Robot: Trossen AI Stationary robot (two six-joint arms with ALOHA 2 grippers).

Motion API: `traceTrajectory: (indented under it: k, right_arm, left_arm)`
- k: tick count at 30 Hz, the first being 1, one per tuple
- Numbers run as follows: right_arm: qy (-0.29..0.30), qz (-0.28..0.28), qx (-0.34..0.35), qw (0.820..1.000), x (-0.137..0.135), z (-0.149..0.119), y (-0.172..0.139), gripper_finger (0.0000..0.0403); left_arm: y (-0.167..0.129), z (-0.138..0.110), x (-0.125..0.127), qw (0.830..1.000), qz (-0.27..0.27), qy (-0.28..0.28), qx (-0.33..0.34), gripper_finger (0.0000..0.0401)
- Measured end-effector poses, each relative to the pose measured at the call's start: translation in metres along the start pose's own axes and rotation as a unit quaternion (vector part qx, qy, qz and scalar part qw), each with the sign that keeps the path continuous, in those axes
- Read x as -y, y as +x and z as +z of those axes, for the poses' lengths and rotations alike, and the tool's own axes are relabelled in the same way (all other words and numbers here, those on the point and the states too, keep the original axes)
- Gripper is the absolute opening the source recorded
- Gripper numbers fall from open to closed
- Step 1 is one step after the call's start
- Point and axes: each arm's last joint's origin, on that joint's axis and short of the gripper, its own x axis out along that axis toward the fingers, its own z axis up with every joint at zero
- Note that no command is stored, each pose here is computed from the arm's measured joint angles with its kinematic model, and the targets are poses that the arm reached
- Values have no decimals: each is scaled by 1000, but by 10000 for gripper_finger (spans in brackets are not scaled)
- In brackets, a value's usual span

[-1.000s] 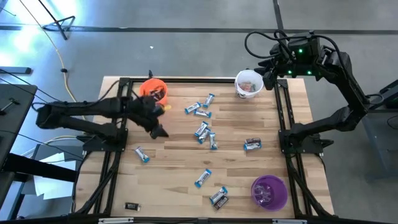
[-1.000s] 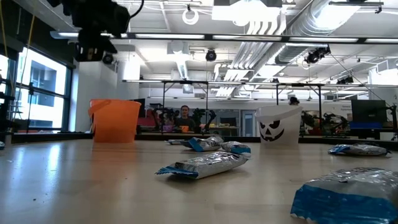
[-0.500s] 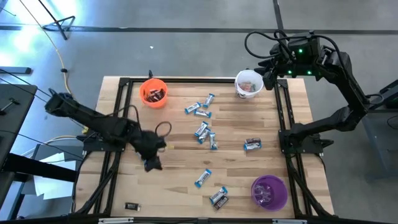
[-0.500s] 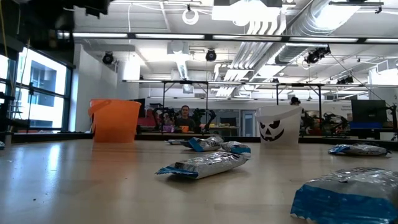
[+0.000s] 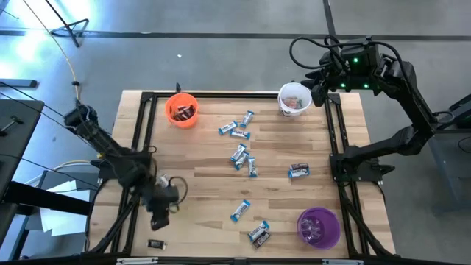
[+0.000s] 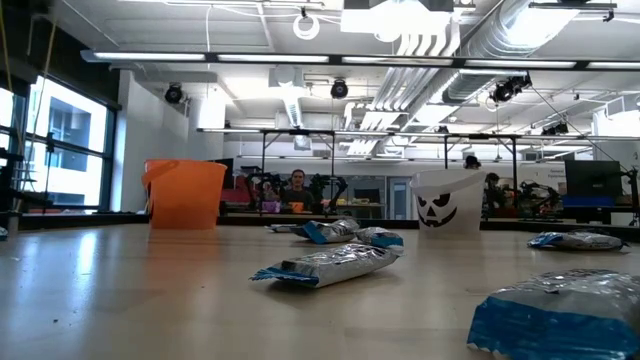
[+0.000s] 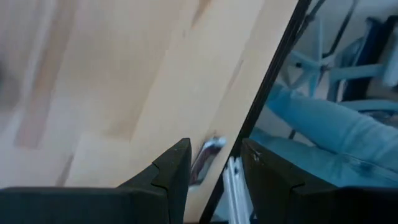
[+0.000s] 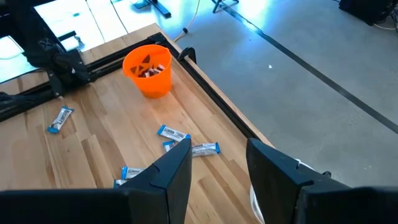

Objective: Sort candy
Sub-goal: Put the brown chocolate into the orange bucket

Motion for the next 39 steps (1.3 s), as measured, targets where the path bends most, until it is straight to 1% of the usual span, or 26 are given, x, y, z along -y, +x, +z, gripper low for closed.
traceTrajectory:
  k: [4, 8, 13, 17, 22, 28, 35, 39]
  right_arm:
    - [0, 0, 0, 1000, 0, 0, 0, 149]
    - [0, 0, 0, 1000, 0, 0, 0, 149]
    - [0, 0, 0, 1000, 0, 0, 0, 149]
    - [0, 0, 0, 1000, 0, 0, 0, 149]
    - [0, 0, 0, 1000, 0, 0, 0, 149]
    - [0, 0, 0, 1000, 0, 0, 0, 149]
    - [0, 0, 0, 1000, 0, 0, 0, 149]
    - [0, 0, 0, 1000, 0, 0, 0, 149]
  left_arm:
    - [13, -20, 7, 1000, 21, 9, -15, 129]
    - [26, -36, 13, 999, 32, 32, -22, 129]
    - [47, -48, 18, 997, 48, 62, -13, 129]
    - [64, -52, 19, 996, 61, 66, -21, 129]
    - [77, -53, 25, 998, 40, 28, -49, 129]
    - [79, -61, 34, 998, -2, 22, -57, 129]
    - [79, -73, 34, 998, 0, 42, -48, 129]
    - [82, -73, 33, 998, 9, 44, -32, 129]
